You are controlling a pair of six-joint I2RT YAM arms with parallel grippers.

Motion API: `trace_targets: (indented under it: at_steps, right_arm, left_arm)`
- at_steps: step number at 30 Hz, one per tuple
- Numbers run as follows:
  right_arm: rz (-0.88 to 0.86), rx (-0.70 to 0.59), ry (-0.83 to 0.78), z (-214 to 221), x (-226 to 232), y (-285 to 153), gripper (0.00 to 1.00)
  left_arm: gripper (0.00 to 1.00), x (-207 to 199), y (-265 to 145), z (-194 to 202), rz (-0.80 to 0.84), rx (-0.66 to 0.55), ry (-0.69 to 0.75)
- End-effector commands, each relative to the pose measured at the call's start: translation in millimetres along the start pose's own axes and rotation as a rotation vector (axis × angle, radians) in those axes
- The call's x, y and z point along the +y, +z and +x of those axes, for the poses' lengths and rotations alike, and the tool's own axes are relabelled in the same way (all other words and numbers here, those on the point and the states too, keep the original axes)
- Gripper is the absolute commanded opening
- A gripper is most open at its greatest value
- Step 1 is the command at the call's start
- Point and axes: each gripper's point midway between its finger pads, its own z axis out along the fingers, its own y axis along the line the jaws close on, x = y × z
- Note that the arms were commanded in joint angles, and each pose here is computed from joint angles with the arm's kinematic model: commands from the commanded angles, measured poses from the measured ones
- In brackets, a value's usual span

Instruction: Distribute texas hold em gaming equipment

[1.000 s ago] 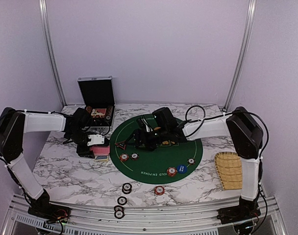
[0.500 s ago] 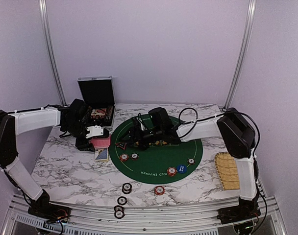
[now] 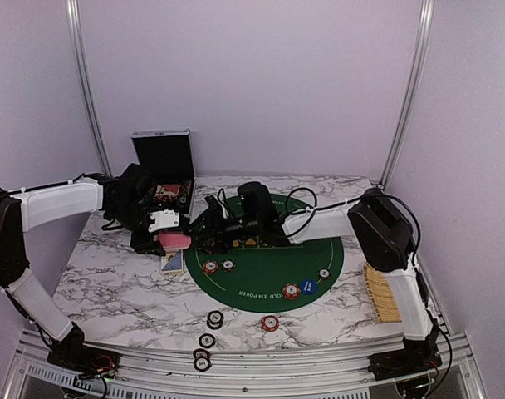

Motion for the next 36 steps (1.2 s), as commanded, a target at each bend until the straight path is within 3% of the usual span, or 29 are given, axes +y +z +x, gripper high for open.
trace_targets:
  at_steps: [1, 11, 16, 25, 27, 29, 30, 36]
  right_arm:
    - [-0.065, 0.002, -0.003, -3.5, 14.2, 10.3, 0.78]
    - [-0.102, 0.009, 0.014, -4.3, 16.8, 20.5, 0.70]
    - [-0.119, 0.010, 0.034, -5.2, 15.5, 26.1, 0.60]
    - [-0.135, 0.002, 0.040, -6.8, 18.6, 26.9, 0.19]
    - [-0.136, 0.002, 0.042, -5.9, 18.2, 26.3, 0.12]
    - [-0.137, 0.001, 0.044, -4.9, 18.9, 24.8, 0.08]
    - [-0.138, 0.002, 0.045, -3.8, 18.9, 24.0, 0.07]
    - [-0.147, 0.006, 0.054, -0.3, 18.2, 22.4, 0.06]
  left_arm:
    - [0.00, 5.1, -15.4, -16.9, -0.018, -0.048, -0.003]
    - [0.00, 3.7, -16.2, -25.7, -0.014, -0.063, -0.001]
    - [0.00, 2.8, -17.7, -31.5, -0.016, -0.071, 0.006]
    - [0.00, -0.1, -18.6, -38.4, -0.017, -0.077, 0.015]
    - [0.28, -0.7, -18.4, -40.3, -0.016, -0.077, 0.014]
    - [0.79, -1.0, -19.5, -42.9, -0.015, -0.088, 0.013]
    - [0.96, -0.9, -19.8, -44.5, -0.015, -0.093, 0.014]
    - [0.99, 2.3, -22.1, -59.0, -0.015, -0.134, 0.028]
